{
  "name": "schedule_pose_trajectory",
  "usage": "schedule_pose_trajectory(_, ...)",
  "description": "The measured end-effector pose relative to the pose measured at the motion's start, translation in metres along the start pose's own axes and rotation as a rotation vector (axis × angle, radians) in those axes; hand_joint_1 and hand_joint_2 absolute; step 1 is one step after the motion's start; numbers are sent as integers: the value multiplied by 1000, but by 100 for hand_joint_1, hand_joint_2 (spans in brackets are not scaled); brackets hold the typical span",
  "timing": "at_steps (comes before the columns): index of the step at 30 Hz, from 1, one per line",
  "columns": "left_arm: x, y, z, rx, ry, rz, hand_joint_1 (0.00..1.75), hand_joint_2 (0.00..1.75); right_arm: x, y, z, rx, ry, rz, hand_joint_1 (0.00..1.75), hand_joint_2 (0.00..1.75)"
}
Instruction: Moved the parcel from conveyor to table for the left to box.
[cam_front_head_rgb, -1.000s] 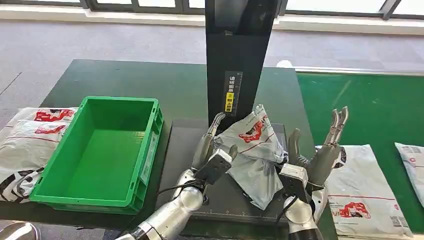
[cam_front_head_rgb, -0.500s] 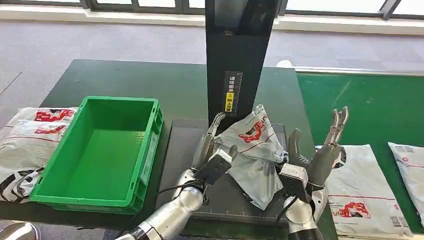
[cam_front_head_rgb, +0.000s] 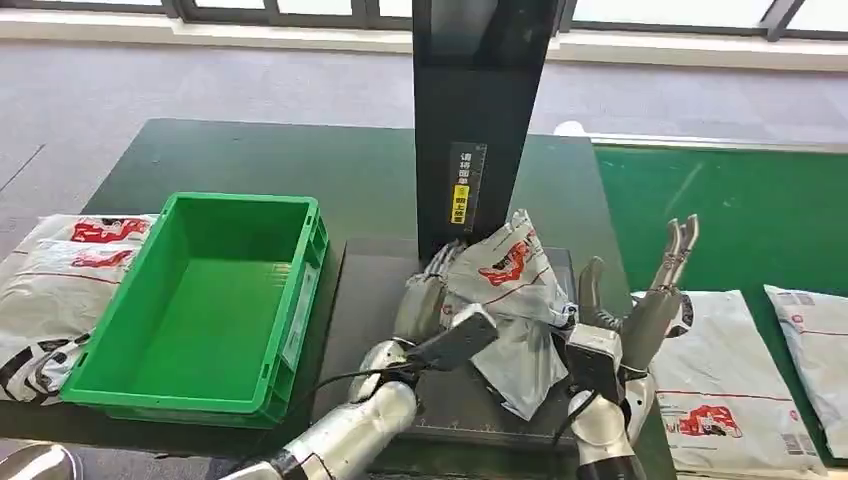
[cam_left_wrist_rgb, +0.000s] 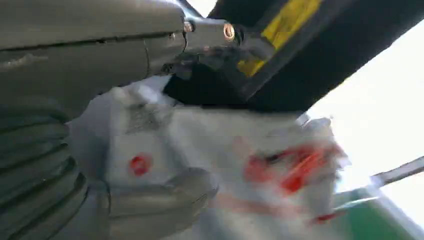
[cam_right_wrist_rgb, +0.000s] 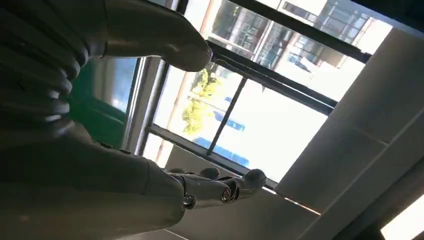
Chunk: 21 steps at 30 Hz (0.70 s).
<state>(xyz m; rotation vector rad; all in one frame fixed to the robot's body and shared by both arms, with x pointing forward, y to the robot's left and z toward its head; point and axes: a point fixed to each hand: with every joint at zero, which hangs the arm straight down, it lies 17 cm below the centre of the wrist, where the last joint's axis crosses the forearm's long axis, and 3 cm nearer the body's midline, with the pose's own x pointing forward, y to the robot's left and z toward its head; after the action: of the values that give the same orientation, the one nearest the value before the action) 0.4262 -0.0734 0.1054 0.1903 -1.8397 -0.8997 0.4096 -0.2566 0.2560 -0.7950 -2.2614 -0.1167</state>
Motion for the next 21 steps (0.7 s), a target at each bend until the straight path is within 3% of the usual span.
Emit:
schedule_pose_trajectory(1, -7, -9, 5, -21, 36, -23, 0, 175, -1, 0, 0, -2, 3, -2, 0, 175)
schedule_pose_trajectory(6, -9, -31, 15, -91, 16, -83, 0, 175, -4, 3, 1, 4, 12, -2, 0, 175)
schedule_pose_trajectory(21, -14, -41, 20, -134, 10, -121, 0, 175, -9, 6, 4, 16, 25, 2, 0, 175)
